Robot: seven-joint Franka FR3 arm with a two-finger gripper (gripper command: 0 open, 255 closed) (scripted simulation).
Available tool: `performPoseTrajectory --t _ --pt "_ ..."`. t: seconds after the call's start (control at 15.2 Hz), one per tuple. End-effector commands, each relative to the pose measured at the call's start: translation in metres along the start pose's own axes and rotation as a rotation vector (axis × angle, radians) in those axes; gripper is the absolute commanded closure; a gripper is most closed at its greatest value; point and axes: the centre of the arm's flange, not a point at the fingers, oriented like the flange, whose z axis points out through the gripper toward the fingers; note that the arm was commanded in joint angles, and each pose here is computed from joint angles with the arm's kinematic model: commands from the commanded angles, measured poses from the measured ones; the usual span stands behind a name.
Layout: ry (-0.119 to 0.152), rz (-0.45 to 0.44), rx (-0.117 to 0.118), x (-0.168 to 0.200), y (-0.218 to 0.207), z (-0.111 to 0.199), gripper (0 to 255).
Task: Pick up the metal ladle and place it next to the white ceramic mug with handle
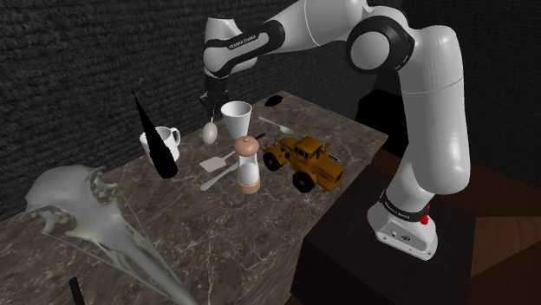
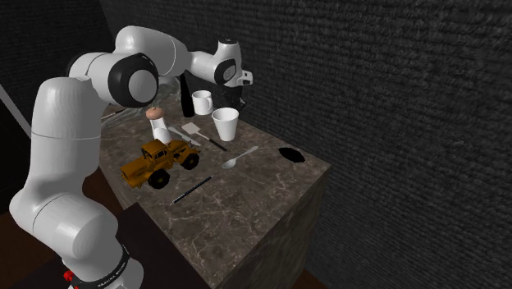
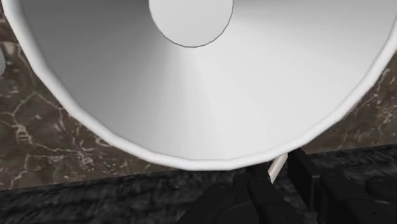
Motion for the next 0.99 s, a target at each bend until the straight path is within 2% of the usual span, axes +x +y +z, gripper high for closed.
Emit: performPoseTrajectory --t 0.0,0.07,0.13,0.46,0.73,0.92 --pt "-0.085 0.006 -0.024 -0.012 0.008 0.038 255" --pt "-0.085 0.006 -0.024 -0.012 0.008 0.038 255" --pt "-0.086 0.005 -0.024 -0.014 0.006 0.039 0" --pt "-0.085 0.006 -0.024 -0.012 0.008 0.038 0" --pt "-0.085 0.006 -0.024 -0.008 0.007 -0.012 0" --pt "-0.085 0.006 -0.024 -0.008 0.007 -0.012 0"
